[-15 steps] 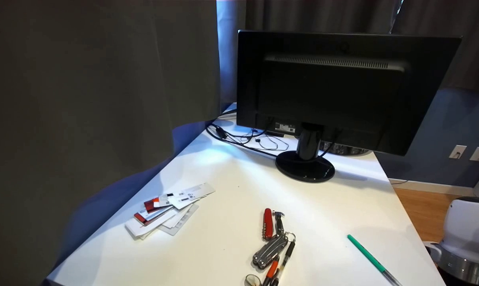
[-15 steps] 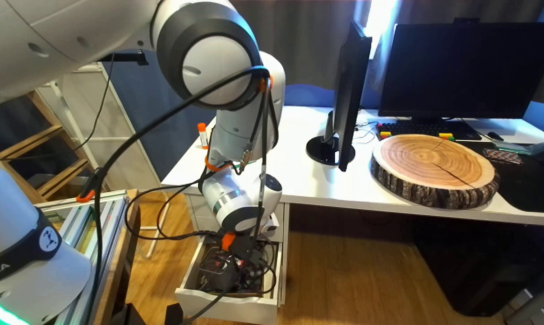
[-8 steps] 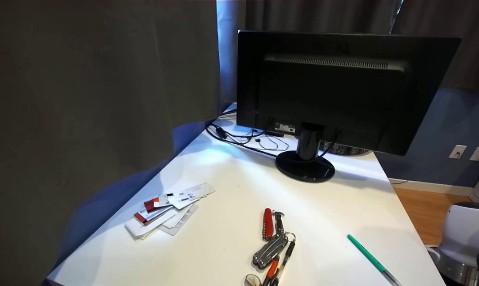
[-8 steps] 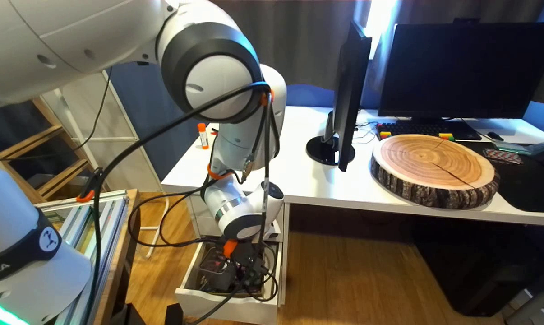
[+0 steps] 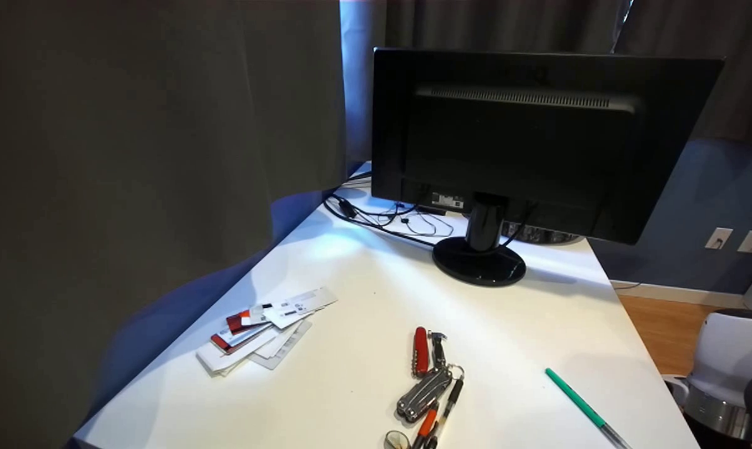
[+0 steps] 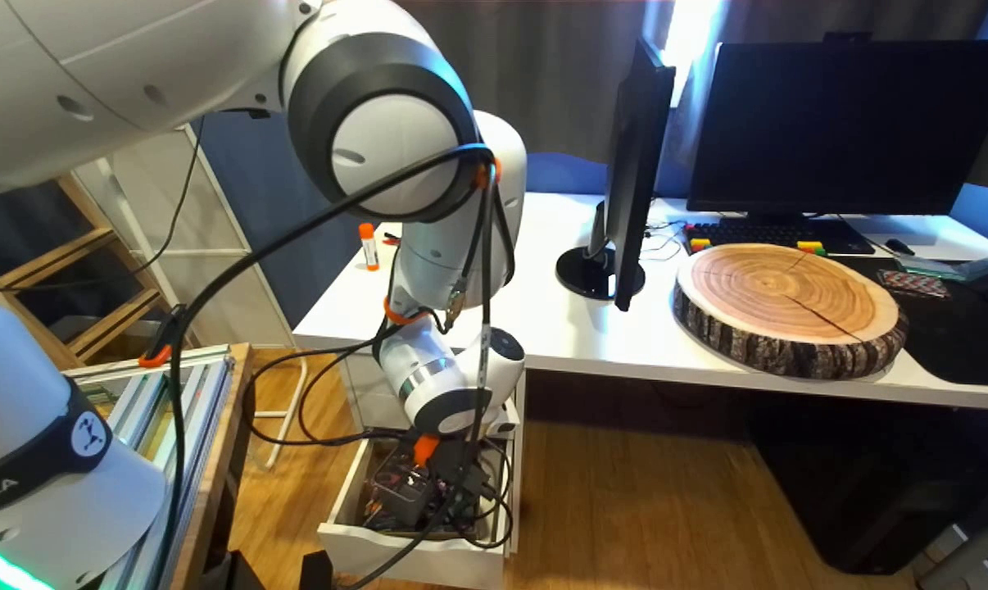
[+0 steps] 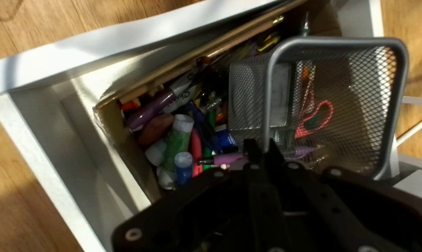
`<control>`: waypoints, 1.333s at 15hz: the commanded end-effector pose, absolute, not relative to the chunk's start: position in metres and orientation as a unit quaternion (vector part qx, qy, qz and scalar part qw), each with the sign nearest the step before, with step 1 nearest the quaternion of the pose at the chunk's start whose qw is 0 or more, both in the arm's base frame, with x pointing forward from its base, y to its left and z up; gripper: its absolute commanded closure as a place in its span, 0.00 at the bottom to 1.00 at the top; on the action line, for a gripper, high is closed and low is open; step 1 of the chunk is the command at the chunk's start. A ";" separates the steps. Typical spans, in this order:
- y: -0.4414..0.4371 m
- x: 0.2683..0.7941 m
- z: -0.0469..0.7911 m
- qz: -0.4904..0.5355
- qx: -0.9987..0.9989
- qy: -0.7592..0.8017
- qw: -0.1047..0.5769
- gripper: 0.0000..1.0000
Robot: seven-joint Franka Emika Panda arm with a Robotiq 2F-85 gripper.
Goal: Take the bin out of the drawer and put a pen into it
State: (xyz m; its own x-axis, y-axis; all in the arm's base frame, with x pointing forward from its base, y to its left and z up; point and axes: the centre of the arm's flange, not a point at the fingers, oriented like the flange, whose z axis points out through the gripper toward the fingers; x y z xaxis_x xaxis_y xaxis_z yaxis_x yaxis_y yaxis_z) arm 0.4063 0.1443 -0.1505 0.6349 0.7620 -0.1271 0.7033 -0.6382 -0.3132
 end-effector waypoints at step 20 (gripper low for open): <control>0.133 0.418 0.013 0.144 -0.917 -0.360 0.089 0.94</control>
